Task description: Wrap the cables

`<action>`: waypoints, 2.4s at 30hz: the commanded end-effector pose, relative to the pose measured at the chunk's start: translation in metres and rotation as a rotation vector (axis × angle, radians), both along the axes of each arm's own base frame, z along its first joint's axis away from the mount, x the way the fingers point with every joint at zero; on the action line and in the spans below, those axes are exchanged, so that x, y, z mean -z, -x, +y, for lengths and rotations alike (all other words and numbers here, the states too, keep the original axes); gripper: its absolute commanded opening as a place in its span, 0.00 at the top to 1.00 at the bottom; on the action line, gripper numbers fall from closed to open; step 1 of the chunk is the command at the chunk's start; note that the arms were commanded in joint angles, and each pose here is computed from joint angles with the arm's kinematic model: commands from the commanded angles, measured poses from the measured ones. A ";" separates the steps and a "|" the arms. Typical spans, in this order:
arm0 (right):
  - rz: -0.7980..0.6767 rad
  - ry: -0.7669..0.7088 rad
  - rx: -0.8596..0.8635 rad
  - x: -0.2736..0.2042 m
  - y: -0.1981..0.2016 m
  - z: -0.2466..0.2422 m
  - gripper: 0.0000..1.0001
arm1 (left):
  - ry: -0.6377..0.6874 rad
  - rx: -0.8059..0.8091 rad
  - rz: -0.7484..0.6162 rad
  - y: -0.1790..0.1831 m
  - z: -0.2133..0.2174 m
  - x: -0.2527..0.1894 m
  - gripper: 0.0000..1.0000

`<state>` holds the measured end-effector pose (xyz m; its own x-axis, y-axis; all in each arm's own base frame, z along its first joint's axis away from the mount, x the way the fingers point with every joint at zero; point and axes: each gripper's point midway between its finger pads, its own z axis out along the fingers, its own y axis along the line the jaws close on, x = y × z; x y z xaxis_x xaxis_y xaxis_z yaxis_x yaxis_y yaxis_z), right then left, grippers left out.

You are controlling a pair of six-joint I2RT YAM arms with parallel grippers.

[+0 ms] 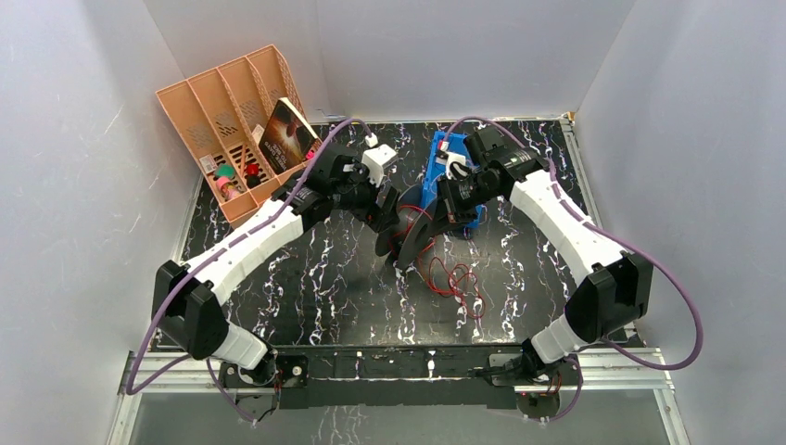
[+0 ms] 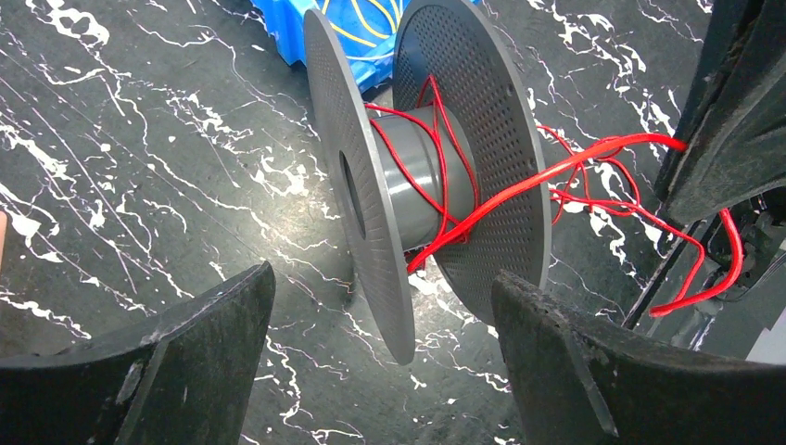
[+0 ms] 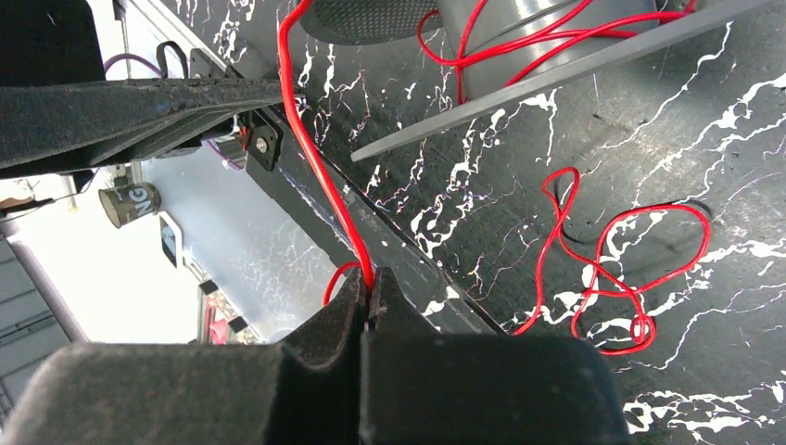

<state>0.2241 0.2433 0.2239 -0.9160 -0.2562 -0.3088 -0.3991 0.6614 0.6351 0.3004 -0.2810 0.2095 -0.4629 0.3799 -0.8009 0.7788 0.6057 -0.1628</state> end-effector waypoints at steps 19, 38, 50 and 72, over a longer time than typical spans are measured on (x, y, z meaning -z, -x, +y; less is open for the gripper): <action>0.055 -0.023 -0.024 0.002 -0.003 0.008 1.00 | 0.028 0.079 -0.028 -0.012 -0.020 0.000 0.18; 0.074 -0.031 -0.031 0.006 -0.003 0.010 1.00 | -0.031 0.040 -0.088 -0.019 -0.021 0.017 0.35; 0.072 -0.037 -0.030 0.009 -0.003 0.011 1.00 | -0.092 0.013 -0.132 -0.019 -0.021 0.021 0.46; 0.025 -0.012 0.019 0.014 -0.018 0.011 0.97 | -0.100 0.035 -0.161 -0.009 -0.023 0.014 1.00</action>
<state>0.2358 0.2558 0.2079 -0.9320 -0.2514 -0.2613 -0.3626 0.6484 0.6694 0.3171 -0.3034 0.1743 -0.3595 0.4965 -0.7901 0.7986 0.6017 0.0148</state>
